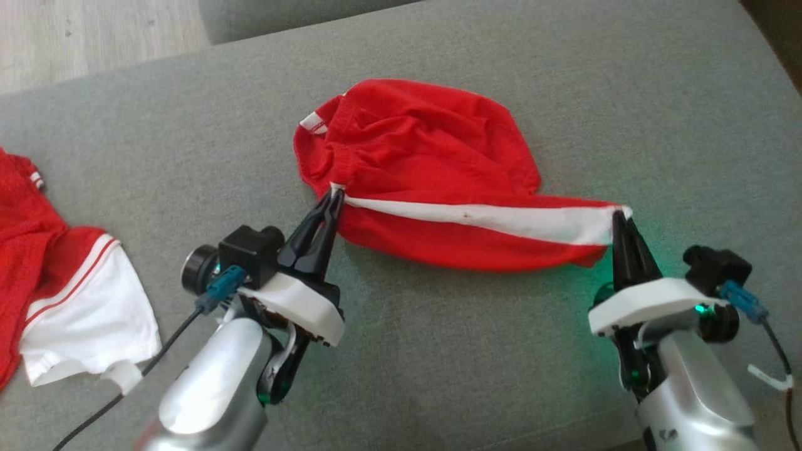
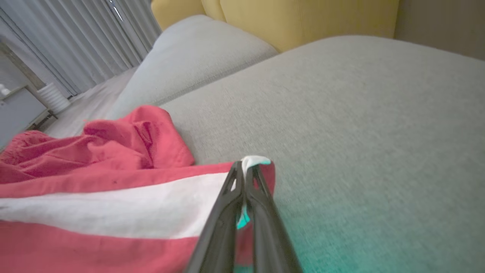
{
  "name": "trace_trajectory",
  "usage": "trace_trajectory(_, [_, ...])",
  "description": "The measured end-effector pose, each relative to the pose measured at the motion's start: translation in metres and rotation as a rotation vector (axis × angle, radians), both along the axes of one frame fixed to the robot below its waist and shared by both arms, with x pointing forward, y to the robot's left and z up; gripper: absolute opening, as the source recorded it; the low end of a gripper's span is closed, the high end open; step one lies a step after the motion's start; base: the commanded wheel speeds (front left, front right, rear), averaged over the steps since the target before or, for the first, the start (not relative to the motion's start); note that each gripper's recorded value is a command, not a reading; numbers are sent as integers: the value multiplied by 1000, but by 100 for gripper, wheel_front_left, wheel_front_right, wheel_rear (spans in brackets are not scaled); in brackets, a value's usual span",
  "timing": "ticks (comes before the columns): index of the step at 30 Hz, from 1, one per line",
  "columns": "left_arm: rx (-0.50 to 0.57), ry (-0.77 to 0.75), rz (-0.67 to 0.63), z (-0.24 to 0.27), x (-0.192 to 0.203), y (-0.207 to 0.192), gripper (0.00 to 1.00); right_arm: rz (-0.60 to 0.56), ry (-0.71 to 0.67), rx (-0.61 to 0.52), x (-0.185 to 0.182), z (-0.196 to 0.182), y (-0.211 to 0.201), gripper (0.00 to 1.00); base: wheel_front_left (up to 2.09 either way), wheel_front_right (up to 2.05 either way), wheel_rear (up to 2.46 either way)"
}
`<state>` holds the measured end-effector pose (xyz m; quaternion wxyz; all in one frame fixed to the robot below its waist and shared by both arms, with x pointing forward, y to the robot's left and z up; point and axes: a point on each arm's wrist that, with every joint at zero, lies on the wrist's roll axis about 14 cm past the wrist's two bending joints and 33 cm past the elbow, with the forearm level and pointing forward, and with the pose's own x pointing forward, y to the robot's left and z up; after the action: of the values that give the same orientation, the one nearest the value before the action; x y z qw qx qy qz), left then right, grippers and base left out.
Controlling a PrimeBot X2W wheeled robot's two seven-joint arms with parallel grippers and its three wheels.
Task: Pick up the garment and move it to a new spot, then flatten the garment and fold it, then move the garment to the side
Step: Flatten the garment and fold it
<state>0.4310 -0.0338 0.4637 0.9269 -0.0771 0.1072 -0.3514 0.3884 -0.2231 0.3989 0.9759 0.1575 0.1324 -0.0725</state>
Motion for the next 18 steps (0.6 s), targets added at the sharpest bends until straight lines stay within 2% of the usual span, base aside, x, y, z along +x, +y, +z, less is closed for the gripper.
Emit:
trace_trajectory(8, [-51, -120, 51, 43, 15, 11, 0, 74, -313, -51, 27, 98, 16, 0, 0, 0, 0])
trace_trajectory(14, [-139, -314, 96, 119, 32, 22, 0, 140, -550, -153, 31, 181, 21, 0, 0, 0, 0])
trace_trajectory(18, [-208, -438, 132, 173, 32, 33, 0, 185, -728, -221, 35, 253, 32, 0, 0, 0, 0])
